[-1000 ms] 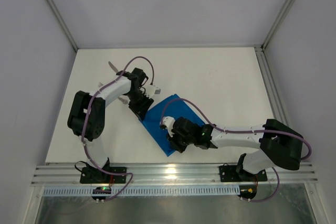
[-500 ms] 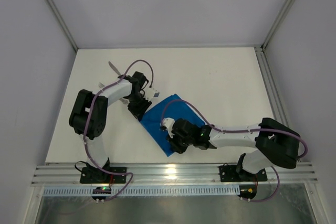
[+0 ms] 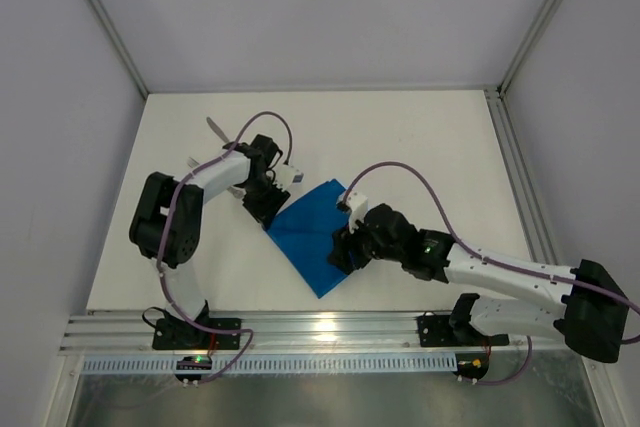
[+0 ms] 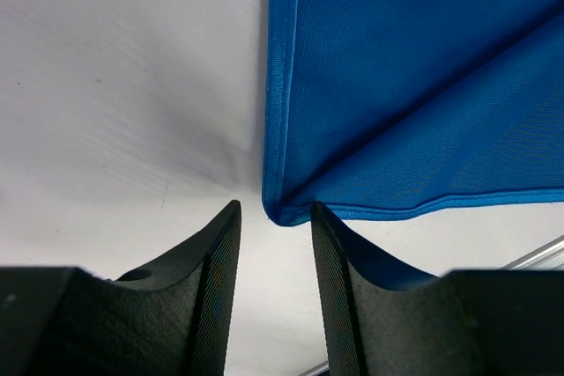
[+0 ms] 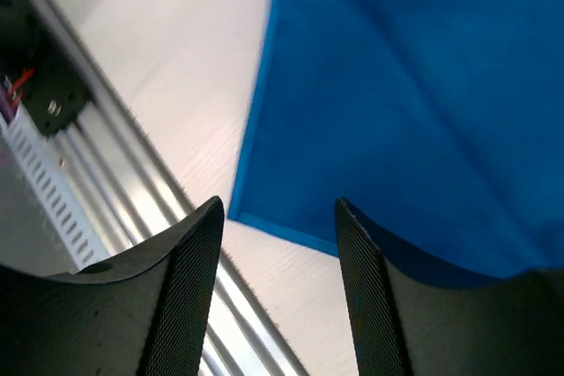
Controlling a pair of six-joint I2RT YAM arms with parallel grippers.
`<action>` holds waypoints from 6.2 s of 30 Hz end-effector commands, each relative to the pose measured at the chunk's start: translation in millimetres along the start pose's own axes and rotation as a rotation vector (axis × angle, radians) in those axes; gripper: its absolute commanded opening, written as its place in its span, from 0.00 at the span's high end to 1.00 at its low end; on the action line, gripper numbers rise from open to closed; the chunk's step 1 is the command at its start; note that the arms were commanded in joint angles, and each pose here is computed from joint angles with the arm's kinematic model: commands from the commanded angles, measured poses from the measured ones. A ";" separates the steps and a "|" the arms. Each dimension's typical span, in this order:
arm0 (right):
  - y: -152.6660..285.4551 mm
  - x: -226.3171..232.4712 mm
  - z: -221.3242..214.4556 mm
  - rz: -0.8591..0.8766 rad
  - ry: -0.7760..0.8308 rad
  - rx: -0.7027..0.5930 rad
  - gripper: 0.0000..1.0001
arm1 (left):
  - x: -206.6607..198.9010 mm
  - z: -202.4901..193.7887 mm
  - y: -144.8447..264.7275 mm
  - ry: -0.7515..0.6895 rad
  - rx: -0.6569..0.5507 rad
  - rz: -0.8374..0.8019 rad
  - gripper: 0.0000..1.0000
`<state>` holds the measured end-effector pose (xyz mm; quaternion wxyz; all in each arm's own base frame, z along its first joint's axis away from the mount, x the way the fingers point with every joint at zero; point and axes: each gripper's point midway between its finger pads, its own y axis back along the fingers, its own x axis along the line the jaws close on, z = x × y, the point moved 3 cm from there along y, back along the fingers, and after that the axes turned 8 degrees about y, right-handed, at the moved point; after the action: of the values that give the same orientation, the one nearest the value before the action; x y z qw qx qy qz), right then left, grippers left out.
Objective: Fold the napkin into a case and place the utensils inside
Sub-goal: Pick up the upper triangle-folded napkin from the center of the board, then turn over the upper triangle folded napkin at the center of the board.
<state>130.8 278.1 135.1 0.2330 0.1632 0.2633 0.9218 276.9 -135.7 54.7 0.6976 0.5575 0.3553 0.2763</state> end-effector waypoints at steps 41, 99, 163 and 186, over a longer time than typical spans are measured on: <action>29.5 -154.0 -73.5 -0.337 -0.771 0.021 0.96 | -49.5 4.2 46.2 -0.221 -0.134 -0.075 0.51; 26.2 -164.8 -75.7 -0.352 -0.773 0.021 0.96 | -208.4 -57.2 -64.8 -1.115 -0.070 0.008 0.77; 68.4 -151.8 -16.7 -0.343 -0.735 0.016 0.96 | -203.7 -5.4 93.4 -0.797 -0.298 -0.107 1.00; 211.7 -179.5 53.1 -0.804 -0.594 0.085 0.96 | -252.9 68.3 177.6 -0.615 -0.586 -0.228 1.00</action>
<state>235.1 88.4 251.7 0.5639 0.3562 0.2327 0.7078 181.0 -311.2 273.9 0.9144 0.3847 0.0604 0.1109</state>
